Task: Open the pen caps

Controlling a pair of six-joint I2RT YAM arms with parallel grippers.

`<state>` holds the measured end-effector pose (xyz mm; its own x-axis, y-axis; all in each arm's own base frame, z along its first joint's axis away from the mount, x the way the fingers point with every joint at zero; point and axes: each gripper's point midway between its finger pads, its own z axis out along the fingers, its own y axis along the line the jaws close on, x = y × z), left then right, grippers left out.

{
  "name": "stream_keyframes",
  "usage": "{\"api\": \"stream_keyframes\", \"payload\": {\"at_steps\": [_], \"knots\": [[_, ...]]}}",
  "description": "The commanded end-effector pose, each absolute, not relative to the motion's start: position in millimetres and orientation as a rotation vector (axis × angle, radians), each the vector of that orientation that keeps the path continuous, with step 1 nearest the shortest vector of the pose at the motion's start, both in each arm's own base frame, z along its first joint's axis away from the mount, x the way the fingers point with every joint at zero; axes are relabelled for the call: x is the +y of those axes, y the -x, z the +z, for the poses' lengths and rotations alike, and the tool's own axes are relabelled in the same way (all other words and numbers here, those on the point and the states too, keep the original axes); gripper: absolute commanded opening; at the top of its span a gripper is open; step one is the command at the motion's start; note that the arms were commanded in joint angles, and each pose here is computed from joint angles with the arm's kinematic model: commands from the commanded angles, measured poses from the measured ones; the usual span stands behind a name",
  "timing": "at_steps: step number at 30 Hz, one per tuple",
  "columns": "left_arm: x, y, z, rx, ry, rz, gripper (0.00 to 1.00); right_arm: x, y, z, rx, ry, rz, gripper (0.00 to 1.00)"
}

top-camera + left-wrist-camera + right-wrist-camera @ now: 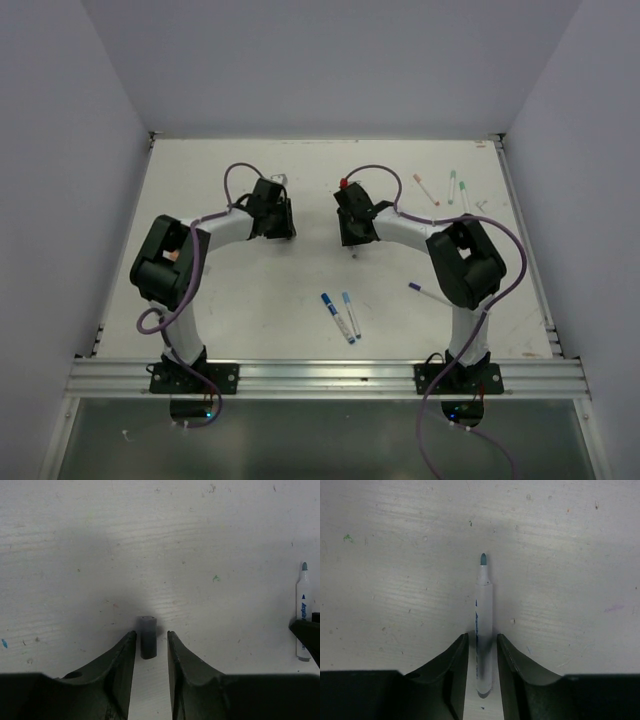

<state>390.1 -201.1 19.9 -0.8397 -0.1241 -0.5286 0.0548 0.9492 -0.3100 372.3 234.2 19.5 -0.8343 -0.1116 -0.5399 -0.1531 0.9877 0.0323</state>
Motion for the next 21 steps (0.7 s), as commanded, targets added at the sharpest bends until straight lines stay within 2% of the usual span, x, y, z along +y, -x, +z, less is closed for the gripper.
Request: {"api": "stream_keyframes", "payload": {"at_steps": [1,6,9,10,16,20,21], "knots": [[-192.7,-381.4,11.1,2.555,0.062,-0.374,0.38,233.7,-379.6,19.1,2.544,0.185,0.09,0.36],[-191.7,-379.1,13.8,2.535,0.063,-0.384,0.43,234.7,-383.1,31.9,2.522,0.185,0.101,0.39],[-191.1,-379.5,21.2,2.51,0.068,-0.391,0.48,228.1,-396.2,54.9,2.478,0.16,0.106,0.49],[-191.1,-379.7,24.0,2.501,0.066,-0.395,0.51,225.5,-402.0,66.4,2.462,0.152,0.112,0.57],[-193.5,-380.4,59.6,2.401,0.063,-0.458,0.67,171.4,-440.8,104.4,2.424,0.029,0.081,0.8],[-197.7,-378.0,86.1,2.313,0.056,-0.526,0.73,111.4,-480.3,124.6,2.409,-0.106,0.052,0.84],[-198.4,-375.9,96.2,2.29,0.055,-0.546,0.74,101.8,-485.8,112.0,2.443,-0.119,0.025,0.84]]}}
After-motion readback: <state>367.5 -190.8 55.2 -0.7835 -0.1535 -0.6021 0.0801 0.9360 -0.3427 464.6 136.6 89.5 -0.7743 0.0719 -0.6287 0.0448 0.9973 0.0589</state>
